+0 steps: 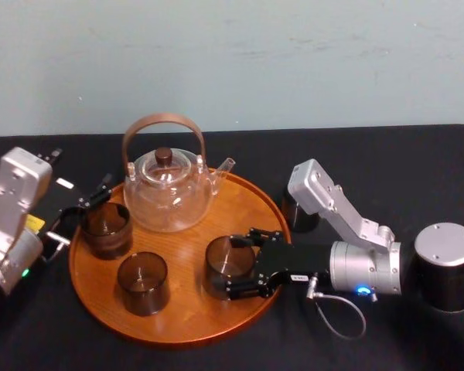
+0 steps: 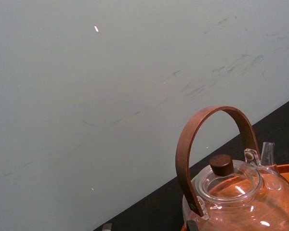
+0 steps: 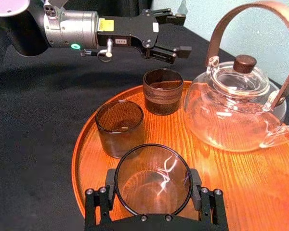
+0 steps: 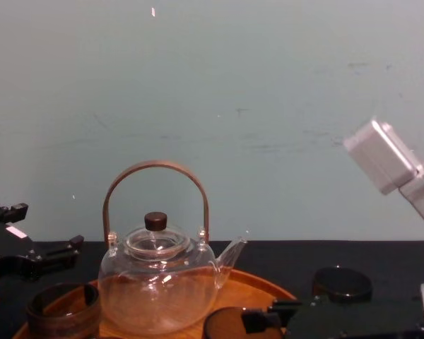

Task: Pick up the glass from the table and place it on the tray.

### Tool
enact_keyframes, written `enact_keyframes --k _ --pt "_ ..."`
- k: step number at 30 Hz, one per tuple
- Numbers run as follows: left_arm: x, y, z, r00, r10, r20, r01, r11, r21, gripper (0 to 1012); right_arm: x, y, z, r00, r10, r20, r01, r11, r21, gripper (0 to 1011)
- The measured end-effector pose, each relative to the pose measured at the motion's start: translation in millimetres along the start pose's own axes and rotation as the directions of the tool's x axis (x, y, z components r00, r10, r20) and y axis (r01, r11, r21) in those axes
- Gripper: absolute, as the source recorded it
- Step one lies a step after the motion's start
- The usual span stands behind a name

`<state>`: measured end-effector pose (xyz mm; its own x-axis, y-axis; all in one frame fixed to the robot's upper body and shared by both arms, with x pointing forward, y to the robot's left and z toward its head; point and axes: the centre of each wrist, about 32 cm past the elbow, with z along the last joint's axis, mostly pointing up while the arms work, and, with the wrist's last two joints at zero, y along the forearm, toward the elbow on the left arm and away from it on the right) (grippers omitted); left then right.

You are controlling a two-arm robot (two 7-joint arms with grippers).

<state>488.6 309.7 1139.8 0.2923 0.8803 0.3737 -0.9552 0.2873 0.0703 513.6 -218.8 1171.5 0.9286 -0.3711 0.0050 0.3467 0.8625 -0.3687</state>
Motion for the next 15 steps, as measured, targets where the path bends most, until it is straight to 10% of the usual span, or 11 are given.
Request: enact_keyframes --k 15 --pt "0.0 0.0 0.0 1.0000 0.000 0.000 0.000 1.0000 0.000 1001 -1.7 6.2 -8.6 1.000 -0.002 -0.022 0.001 1.000 -0.023 900"
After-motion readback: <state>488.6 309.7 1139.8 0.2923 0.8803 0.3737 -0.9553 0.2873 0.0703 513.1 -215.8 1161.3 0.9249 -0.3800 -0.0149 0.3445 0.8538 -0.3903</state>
